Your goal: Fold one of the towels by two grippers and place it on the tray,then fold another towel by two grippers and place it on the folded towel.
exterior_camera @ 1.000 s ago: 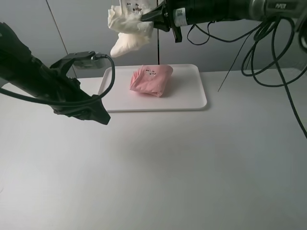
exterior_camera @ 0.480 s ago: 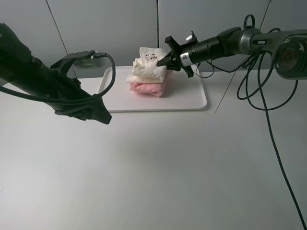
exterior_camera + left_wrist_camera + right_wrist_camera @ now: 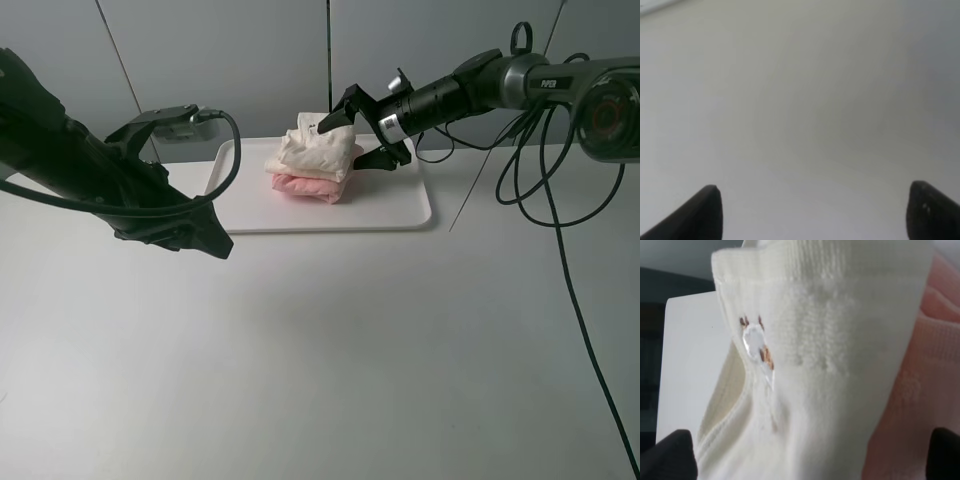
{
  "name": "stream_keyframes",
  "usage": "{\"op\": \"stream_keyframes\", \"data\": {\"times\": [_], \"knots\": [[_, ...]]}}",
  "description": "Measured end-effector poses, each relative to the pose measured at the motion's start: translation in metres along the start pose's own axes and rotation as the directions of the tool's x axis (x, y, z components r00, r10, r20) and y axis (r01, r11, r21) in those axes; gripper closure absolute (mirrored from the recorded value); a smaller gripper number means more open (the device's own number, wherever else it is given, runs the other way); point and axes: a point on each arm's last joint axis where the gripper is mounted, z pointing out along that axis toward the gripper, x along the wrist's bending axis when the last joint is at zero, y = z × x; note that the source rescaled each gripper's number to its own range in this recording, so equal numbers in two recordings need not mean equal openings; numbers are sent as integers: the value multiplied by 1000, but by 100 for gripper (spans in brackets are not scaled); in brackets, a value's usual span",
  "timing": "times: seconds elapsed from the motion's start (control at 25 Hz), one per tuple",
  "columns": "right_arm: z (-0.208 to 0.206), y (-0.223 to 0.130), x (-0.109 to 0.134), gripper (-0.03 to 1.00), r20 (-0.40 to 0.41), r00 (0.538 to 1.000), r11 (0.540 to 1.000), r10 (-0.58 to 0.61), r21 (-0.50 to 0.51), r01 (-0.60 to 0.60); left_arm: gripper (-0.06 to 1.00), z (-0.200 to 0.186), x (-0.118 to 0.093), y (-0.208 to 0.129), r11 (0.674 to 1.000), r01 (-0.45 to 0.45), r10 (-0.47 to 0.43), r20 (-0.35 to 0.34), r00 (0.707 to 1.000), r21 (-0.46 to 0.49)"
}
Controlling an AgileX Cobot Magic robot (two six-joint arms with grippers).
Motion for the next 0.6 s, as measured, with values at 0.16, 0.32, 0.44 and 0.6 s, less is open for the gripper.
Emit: {"op": "stream_keyframes", "data": {"times": [0.16,0.32,0.44,0.6], "knots": [[-45,14,23,-3,86,991,994,-106,-33,109,-1,-8,-3,1,1000,-8,8,1,1000,-22],[-106,21,56,-3,283,935,972,-216,-34,234,-1,-23,-8,3,997,-24,24,0,1000,-69],[-143,10,78,5,419,864,950,-280,-5,311,-1,-37,-14,2,995,-37,38,14,999,-89],[-176,-29,102,10,460,828,939,-321,36,343,-1,-60,-23,-8,991,-46,49,25,998,-130]]}}
